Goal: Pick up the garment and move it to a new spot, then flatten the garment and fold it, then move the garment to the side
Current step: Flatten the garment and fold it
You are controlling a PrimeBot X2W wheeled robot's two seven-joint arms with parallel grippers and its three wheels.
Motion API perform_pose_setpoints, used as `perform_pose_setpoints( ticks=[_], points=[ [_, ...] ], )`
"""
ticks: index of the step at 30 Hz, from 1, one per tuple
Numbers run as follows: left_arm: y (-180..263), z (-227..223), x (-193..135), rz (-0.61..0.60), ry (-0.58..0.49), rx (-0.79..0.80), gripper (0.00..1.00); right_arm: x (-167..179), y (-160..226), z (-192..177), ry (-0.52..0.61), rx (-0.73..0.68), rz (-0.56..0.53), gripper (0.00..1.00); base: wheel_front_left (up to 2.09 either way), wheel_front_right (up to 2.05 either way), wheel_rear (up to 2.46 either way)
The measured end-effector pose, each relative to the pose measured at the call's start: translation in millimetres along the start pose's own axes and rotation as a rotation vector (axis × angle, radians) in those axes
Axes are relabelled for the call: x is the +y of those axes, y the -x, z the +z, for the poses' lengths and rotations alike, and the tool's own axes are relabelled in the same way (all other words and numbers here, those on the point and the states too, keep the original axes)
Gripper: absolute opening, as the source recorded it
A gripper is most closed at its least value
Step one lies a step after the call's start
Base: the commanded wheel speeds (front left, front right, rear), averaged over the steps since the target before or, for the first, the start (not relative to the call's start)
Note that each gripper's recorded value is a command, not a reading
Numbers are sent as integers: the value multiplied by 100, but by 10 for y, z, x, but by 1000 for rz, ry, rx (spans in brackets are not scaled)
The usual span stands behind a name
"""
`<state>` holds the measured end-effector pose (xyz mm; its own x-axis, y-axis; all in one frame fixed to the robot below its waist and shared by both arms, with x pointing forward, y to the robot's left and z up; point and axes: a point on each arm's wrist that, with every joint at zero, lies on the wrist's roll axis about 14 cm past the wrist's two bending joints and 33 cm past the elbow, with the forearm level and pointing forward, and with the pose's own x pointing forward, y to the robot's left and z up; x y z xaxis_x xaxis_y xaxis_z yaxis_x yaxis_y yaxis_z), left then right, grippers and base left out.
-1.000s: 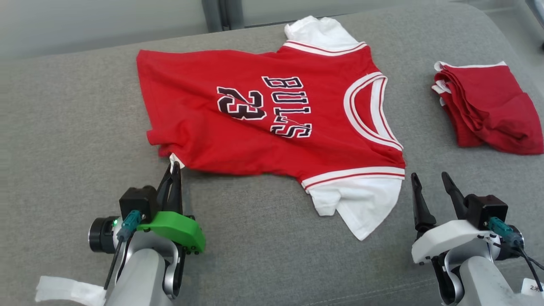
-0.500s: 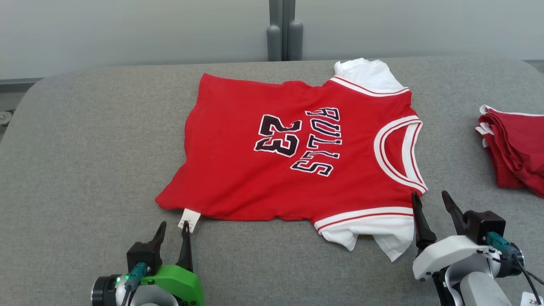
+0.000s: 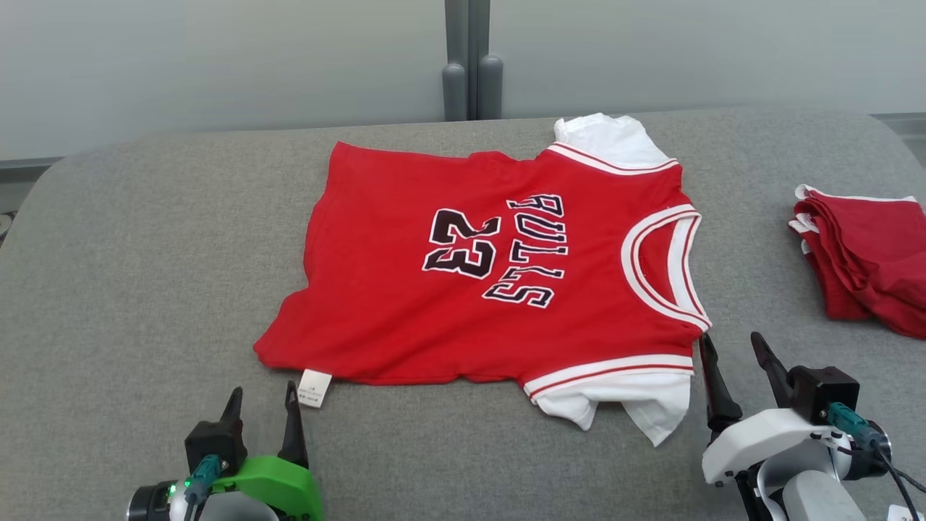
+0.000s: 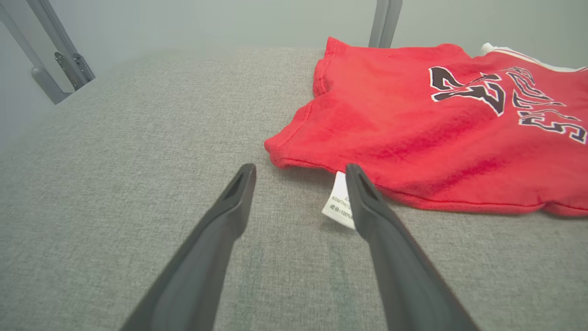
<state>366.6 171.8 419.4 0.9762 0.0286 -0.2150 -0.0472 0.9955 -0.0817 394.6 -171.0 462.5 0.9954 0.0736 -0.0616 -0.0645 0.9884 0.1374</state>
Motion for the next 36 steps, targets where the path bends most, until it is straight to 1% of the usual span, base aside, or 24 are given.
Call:
perform_pose_setpoints(
  ticks=[7,16,36],
  points=[
    [-81,54,43,17,-2,-13,100,-94,74,2,2,-2,-27,100,0,0,0],
    [-159,170,15,11,-13,-50,100,-176,148,20,2,-9,-51,100,0,0,0],
    [-47,182,-5,-5,-43,-66,100,-89,239,-64,3,14,-27,100,0,0,0]
  ],
)
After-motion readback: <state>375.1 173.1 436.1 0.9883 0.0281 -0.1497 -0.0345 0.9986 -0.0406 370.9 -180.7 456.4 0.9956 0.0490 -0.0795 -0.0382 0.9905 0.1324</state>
